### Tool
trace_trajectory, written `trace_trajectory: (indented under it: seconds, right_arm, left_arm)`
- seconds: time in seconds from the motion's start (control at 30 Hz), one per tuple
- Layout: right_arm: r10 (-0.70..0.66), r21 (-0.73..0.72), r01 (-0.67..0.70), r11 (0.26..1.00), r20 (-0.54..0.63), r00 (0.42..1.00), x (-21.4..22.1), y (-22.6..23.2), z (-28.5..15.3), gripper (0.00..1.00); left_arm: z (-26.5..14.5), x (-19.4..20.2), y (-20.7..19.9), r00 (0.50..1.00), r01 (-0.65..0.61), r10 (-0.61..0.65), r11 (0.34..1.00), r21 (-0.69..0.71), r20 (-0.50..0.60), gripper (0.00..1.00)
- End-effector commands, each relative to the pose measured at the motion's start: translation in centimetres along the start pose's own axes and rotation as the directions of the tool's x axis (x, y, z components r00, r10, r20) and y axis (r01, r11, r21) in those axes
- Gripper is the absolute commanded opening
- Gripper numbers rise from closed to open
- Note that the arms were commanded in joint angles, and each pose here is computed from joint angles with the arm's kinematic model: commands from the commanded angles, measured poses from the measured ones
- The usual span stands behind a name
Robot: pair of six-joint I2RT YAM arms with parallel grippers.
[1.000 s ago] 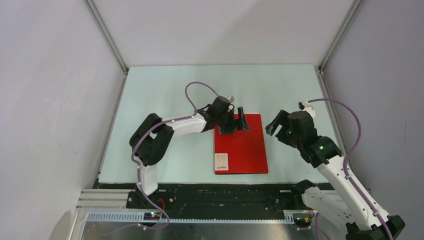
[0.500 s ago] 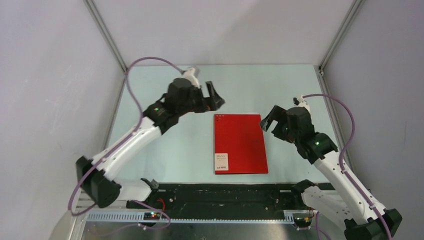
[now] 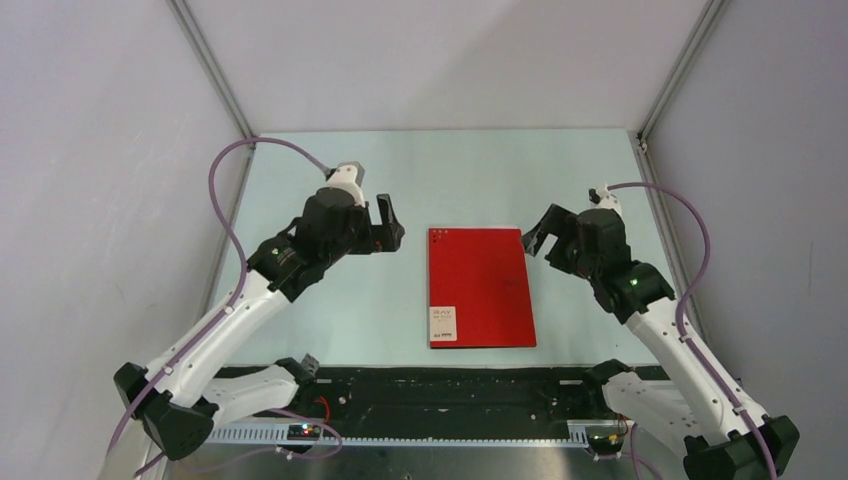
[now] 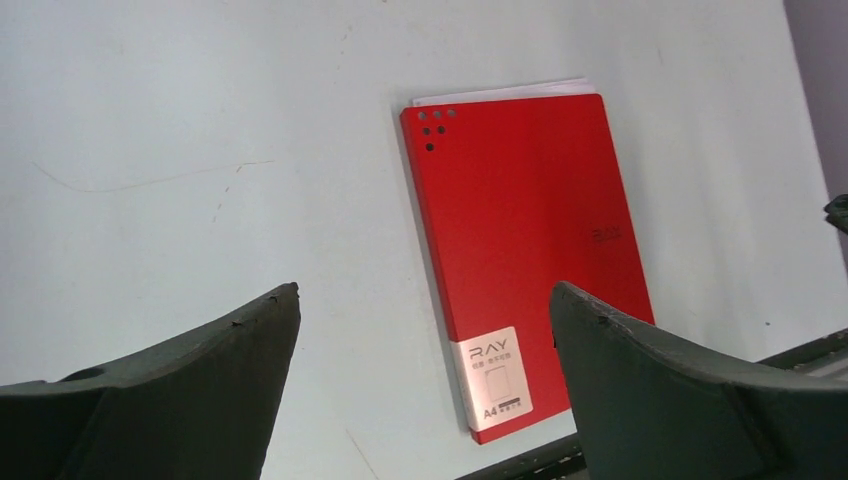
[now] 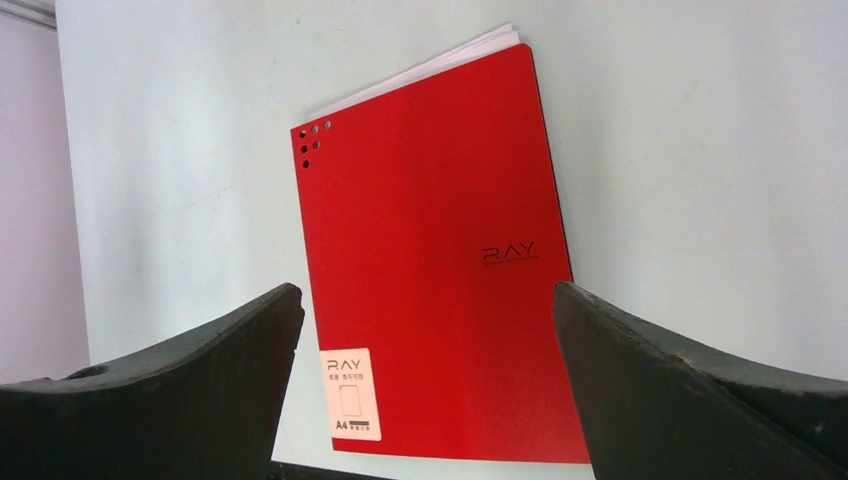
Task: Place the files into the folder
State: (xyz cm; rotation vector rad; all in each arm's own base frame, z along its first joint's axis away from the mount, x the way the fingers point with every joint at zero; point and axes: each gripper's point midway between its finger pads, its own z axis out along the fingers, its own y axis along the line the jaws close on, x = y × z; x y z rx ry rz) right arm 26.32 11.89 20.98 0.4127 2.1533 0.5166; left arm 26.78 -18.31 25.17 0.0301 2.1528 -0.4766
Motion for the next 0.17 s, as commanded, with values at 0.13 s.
trace_trajectory:
  seconds: [0.13]
  right_arm:
    - [-0.021,0.011,0.02,1.0,0.044,0.999,-1.21,-0.43,-0.52,0.99]
  left_arm:
    - [-0.33,-0.92,0.62,0.999,-0.038,0.039,0.999,-0.035,0.035,1.0]
